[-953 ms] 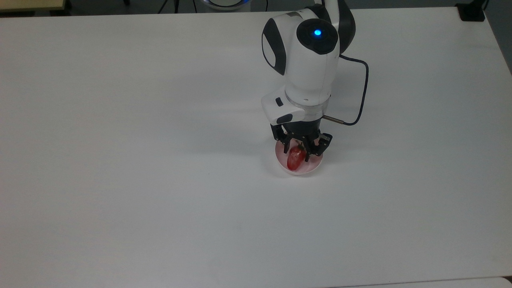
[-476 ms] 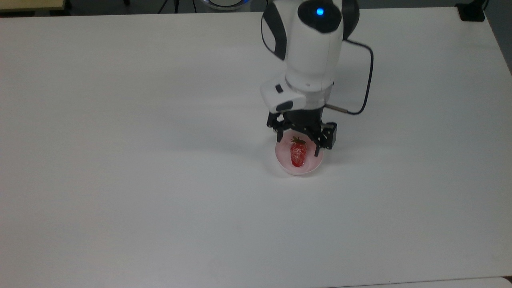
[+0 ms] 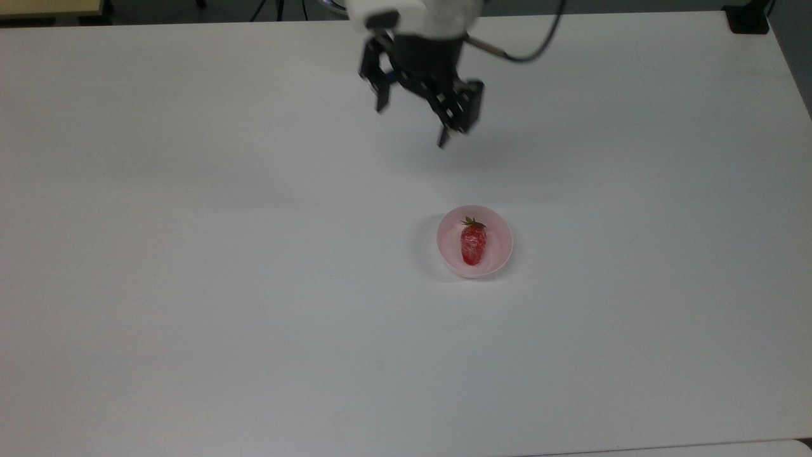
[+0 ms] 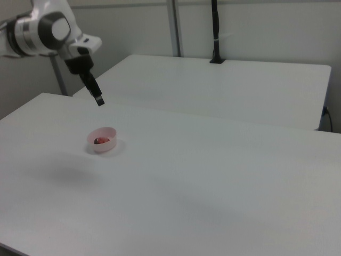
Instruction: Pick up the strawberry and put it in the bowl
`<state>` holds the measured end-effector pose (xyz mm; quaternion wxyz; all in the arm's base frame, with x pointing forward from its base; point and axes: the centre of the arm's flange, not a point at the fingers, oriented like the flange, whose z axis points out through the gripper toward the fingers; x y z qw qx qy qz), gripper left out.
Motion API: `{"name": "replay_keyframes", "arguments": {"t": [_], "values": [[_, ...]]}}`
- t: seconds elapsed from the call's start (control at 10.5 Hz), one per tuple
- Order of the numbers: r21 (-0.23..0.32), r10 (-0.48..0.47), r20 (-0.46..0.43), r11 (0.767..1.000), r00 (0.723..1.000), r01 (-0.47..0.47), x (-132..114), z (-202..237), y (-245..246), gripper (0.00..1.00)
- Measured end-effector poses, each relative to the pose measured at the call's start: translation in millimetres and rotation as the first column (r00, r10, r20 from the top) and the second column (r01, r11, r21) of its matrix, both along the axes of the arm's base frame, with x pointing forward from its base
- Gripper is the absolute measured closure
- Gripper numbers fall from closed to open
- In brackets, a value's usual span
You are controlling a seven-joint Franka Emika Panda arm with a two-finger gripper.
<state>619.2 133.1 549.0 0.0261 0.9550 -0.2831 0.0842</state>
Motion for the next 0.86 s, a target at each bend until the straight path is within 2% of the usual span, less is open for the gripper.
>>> {"name": "replay_keyframes", "arguments": {"t": [0.19,0.38,0.57,0.67,0.86], "values": [[-0.03,-0.002,-0.06,1.0,0.998,0.0,-29,38,-38,0.0],[-0.04,0.078,-0.118,0.996,0.99,-0.084,-57,53,-67,0.0],[-0.042,0.19,-0.147,0.979,0.971,-0.198,-76,56,-92,0.0],[-0.042,0.278,-0.161,0.957,0.947,-0.288,-82,58,-98,0.0],[-0.035,0.436,-0.185,0.893,0.881,-0.449,-86,60,-112,0.0]]}}
